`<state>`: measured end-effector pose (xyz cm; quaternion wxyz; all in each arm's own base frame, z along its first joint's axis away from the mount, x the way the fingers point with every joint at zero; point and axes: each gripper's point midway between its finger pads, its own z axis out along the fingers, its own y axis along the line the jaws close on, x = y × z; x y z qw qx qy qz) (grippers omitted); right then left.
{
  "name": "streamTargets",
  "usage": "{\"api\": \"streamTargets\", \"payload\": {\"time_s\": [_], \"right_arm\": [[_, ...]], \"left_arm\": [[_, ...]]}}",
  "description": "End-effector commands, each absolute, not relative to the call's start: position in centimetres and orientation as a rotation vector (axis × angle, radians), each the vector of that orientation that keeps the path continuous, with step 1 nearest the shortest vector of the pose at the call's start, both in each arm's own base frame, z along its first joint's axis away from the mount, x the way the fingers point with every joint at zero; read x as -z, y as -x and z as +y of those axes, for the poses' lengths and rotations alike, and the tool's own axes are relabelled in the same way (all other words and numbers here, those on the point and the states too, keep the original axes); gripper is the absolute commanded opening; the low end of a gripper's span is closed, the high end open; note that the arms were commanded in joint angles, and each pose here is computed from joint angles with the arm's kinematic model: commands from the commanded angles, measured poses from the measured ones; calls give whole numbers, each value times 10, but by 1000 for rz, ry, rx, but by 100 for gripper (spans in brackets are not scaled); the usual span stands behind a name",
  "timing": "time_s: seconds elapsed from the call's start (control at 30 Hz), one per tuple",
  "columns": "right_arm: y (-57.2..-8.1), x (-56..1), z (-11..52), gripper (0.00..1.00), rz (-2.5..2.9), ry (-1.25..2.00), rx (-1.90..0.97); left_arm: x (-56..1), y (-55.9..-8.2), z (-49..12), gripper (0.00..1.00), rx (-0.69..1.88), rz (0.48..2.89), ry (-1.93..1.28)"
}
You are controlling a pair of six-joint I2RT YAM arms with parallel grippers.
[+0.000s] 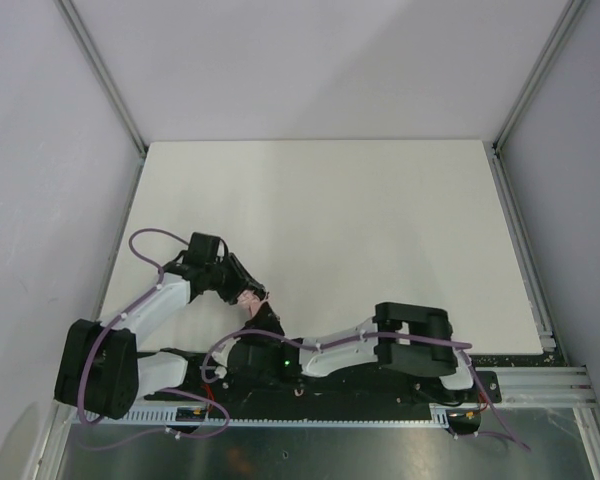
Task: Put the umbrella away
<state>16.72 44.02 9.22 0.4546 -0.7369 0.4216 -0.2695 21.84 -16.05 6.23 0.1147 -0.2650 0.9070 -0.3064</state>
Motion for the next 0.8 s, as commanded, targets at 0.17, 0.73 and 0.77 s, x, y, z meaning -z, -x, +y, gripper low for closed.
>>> {"api": "streamTargets", "payload": {"time_s": [0.17,0.73,0.77], "right_arm": [[-147,7,449,0,930,2099,719],[-136,-203,419,99,1346,1473,59],[-131,-211,414,99,1354,1459,-5]], "left_arm": [[-139,-221,-204,0,1307,2604,784],[-232,-301,-186,0,1208,2165,296],[-238,-305,-184,0,1203,2143,286]]}}
